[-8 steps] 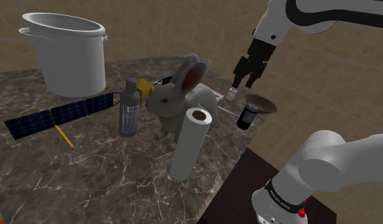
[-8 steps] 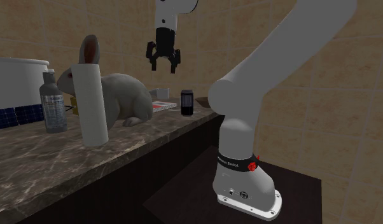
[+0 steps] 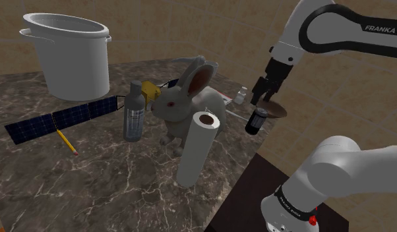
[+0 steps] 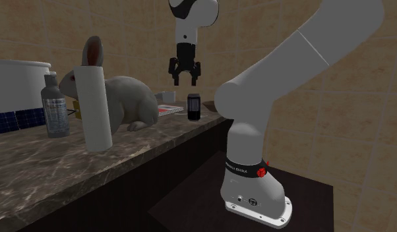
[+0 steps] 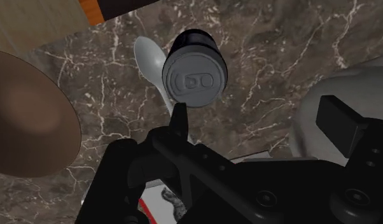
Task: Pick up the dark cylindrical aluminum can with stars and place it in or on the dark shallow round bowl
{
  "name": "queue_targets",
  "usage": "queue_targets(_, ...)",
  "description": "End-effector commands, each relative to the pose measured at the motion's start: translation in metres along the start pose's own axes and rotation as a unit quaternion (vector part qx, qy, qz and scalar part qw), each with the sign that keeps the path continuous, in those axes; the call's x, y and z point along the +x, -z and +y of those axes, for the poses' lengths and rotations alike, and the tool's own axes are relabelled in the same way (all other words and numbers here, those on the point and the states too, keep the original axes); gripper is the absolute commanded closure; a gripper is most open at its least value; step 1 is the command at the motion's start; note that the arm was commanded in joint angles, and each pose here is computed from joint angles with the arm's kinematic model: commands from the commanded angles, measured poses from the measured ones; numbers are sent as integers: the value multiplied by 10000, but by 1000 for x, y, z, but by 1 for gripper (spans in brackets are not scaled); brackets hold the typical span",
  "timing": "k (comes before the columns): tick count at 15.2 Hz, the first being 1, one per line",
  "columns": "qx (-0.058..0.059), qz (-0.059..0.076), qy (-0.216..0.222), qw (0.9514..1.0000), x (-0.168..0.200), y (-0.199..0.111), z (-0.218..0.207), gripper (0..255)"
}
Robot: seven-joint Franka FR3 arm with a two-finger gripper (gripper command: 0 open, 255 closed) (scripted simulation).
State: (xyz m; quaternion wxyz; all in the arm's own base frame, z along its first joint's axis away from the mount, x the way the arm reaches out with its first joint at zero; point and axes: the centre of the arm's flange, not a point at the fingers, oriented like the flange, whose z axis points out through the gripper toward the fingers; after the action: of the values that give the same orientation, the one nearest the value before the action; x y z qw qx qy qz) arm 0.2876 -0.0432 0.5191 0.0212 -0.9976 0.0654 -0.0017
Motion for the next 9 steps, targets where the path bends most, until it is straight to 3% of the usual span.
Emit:
queue_targets(1,-110,11,22,9999,-11,-13,17,0)
queue_targets(3,-200,20,36,9998,-20,-24,32,0)
queue_targets(9,-200,20,36,9998,-20,-56,33,0)
